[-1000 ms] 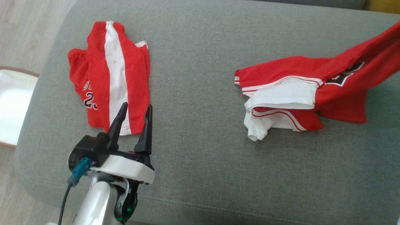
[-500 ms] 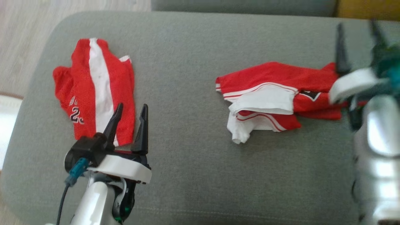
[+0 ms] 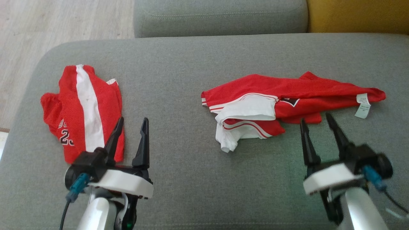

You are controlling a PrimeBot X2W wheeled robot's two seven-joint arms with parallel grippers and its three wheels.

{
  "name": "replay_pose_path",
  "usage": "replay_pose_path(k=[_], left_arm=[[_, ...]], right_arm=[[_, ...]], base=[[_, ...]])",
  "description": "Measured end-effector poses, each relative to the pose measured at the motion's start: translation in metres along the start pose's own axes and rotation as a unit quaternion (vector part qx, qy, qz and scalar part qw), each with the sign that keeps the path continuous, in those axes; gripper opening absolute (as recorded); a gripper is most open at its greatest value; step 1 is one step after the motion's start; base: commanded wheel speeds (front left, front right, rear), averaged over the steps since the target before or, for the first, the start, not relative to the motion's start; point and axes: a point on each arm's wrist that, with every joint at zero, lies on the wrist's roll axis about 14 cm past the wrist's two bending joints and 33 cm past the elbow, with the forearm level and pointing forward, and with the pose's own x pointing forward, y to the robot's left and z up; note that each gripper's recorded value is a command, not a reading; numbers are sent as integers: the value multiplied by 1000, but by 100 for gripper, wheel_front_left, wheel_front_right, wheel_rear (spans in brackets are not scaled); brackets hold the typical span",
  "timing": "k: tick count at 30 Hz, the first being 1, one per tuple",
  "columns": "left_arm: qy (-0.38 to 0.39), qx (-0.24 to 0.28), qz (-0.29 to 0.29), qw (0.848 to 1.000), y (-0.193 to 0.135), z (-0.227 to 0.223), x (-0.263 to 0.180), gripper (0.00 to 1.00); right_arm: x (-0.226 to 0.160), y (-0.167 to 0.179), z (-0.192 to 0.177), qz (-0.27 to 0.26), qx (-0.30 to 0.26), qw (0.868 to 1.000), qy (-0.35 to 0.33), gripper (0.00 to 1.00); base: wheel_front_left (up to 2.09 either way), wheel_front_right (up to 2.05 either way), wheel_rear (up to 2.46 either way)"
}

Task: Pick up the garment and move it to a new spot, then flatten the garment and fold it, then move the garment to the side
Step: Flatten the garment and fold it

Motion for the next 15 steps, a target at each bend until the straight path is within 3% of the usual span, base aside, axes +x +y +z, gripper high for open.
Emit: replay_pose_path(k=[4,15], left_arm=[[4,-1,-2,1000,-2,-2,-3,100],[20,-2,8,1000,4,-12,-10,100]], right_arm=[[-13,3,-11,-3,21,1000,14,100],[3,21,-9,24,42,999,15,100]], base=[[0,0,0],[0,0,0]])
